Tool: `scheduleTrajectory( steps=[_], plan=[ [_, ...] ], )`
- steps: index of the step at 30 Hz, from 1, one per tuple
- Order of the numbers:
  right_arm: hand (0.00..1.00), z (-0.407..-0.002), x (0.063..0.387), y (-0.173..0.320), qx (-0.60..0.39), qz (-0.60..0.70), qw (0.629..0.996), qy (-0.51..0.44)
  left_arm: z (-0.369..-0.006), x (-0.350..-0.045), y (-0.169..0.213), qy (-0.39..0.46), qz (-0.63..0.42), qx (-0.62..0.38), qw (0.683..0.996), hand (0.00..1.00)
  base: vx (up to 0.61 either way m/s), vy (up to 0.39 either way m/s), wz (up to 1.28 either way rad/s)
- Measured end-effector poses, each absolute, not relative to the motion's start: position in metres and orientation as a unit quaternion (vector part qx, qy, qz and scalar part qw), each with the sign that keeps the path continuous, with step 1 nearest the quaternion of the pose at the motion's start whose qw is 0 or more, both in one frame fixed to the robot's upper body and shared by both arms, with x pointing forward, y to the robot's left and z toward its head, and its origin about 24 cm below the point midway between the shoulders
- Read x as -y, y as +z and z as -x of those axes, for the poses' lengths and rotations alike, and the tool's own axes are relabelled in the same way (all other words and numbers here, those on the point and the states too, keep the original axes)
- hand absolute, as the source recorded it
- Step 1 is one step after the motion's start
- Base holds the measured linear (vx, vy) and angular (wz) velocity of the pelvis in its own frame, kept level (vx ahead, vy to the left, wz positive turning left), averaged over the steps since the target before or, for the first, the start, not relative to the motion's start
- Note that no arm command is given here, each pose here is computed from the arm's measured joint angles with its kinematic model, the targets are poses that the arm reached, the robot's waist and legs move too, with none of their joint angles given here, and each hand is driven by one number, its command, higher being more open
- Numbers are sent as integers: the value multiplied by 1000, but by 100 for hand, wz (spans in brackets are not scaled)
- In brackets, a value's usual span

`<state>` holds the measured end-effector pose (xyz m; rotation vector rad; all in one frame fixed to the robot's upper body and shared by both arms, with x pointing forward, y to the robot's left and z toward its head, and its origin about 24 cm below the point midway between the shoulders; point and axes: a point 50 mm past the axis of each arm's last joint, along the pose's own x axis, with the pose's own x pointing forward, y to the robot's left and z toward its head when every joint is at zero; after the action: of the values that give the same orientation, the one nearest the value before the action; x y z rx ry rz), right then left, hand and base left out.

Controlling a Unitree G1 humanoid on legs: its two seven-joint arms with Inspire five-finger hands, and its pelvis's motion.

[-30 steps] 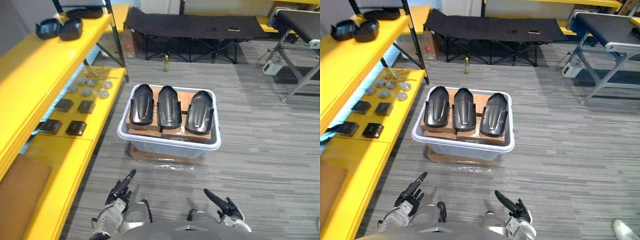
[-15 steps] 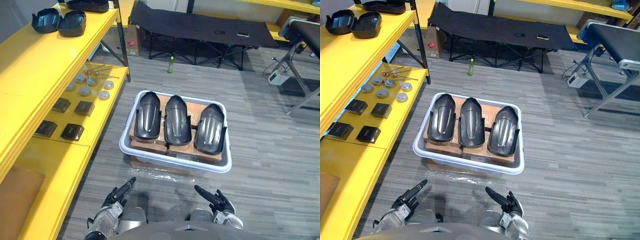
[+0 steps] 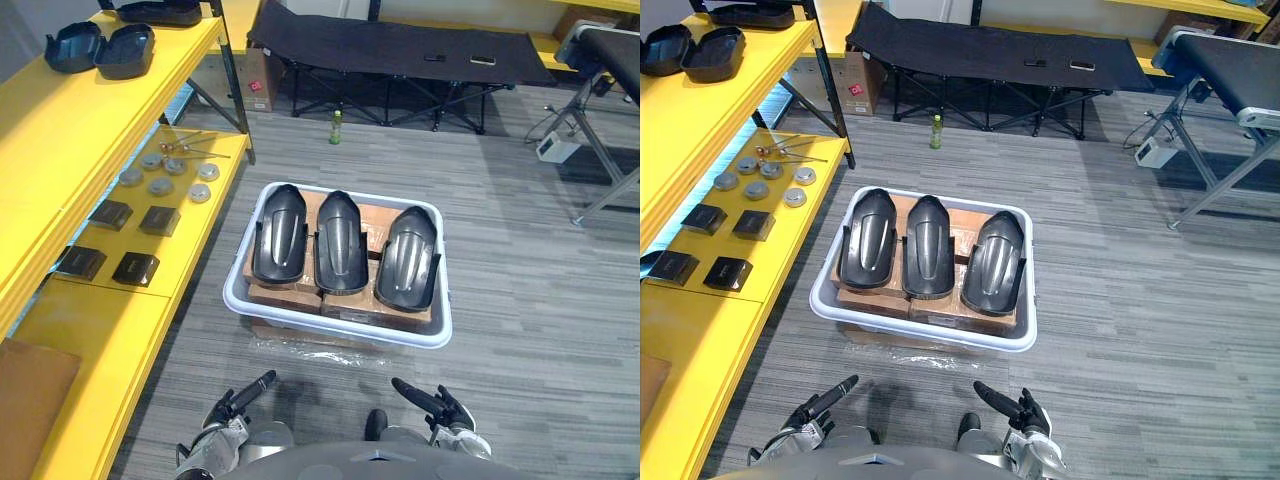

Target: Walk over and take three plastic housings, then place them on the shelf

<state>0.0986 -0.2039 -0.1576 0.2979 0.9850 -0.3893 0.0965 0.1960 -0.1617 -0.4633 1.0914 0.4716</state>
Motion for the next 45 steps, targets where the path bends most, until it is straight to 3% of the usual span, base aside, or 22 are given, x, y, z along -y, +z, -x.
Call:
scheduleTrajectory(
  steps=[8,17,24,32,38,42,45],
  plan=[
    [100,-98,203,-158,-463,-153,857,-167,-103,-195,-162,180,167,-520,818,100,-19,35,-22],
    [100,-111,189,-148,-417,-138,894,-89,-126,-192,-155,127,125,-514,839,100,-19,17,-15],
    [100,-121,172,-137,-397,-127,909,-25,-124,-196,-155,145,100,-524,833,100,-9,-38,13],
    [100,-127,158,-98,-357,-138,923,49,-116,-201,-157,122,48,-538,833,100,-53,-21,0],
    [100,-137,136,-43,-260,-184,941,110,-104,-216,-157,135,35,-542,829,100,-45,-7,-2],
    [100,-145,135,-32,-239,-178,950,96,-101,-216,-157,136,36,-537,832,100,0,0,0],
    [100,-150,144,-31,-246,-159,956,32,-95,-216,-158,134,42,-539,831,100,-2,-1,-11]
  ],
)
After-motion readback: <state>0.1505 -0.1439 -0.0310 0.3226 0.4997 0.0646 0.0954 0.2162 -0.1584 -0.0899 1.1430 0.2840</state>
